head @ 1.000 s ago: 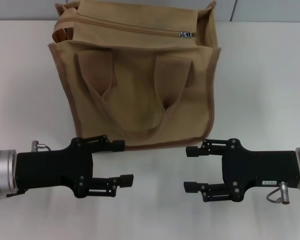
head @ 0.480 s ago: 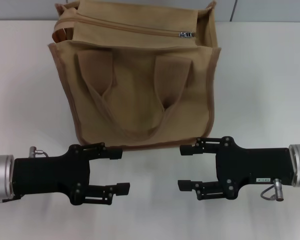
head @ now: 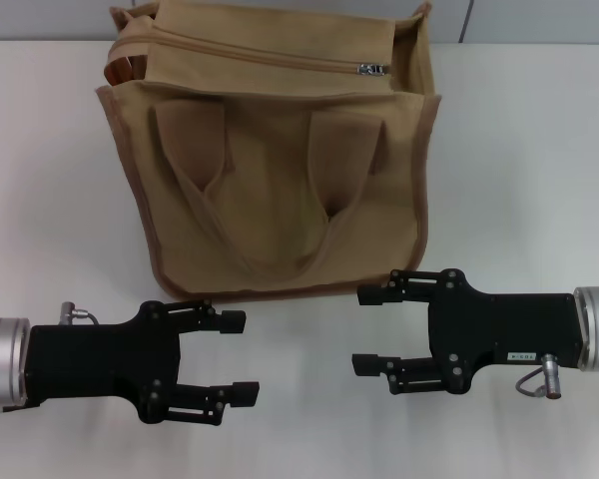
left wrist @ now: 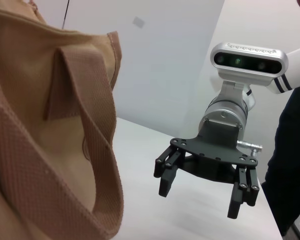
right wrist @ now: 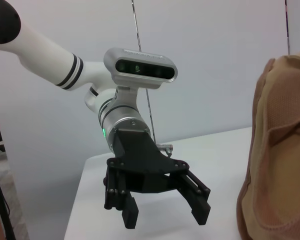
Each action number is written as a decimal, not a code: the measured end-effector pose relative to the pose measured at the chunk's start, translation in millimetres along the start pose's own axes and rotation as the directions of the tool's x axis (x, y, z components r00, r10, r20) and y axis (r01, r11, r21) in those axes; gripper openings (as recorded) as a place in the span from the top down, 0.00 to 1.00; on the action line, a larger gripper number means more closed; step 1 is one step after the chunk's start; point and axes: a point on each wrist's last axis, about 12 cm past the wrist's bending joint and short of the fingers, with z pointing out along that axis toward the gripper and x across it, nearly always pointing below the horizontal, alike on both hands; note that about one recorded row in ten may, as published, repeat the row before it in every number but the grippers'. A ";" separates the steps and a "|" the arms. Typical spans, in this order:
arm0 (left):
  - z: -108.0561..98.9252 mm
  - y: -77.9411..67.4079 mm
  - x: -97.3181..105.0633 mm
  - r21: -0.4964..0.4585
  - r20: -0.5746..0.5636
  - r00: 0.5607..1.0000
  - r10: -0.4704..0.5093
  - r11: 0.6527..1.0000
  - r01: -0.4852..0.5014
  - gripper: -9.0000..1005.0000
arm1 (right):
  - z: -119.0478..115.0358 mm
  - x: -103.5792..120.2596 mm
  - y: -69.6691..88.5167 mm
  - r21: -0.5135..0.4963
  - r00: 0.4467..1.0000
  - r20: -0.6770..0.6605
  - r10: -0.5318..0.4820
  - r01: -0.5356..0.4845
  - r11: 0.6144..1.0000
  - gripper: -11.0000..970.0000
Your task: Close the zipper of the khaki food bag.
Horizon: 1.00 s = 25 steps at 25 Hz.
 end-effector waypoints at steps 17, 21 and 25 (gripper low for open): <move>1.9 1.6 -2.8 0.008 -0.001 1.000 0.005 1.000 -0.005 0.16 | -2.4 2.9 2.1 0.009 1.000 0.001 0.010 -0.010 1.000 0.23; 3.1 2.2 -3.9 0.017 -0.007 1.000 0.009 1.000 -0.009 0.16 | -2.9 4.1 3.3 0.010 1.000 0.003 0.017 -0.017 1.000 0.23; 3.2 2.2 -3.9 0.017 -0.008 1.000 0.010 1.000 -0.010 0.16 | -2.2 6.2 5.0 0.009 1.000 0.005 0.030 -0.030 1.000 0.23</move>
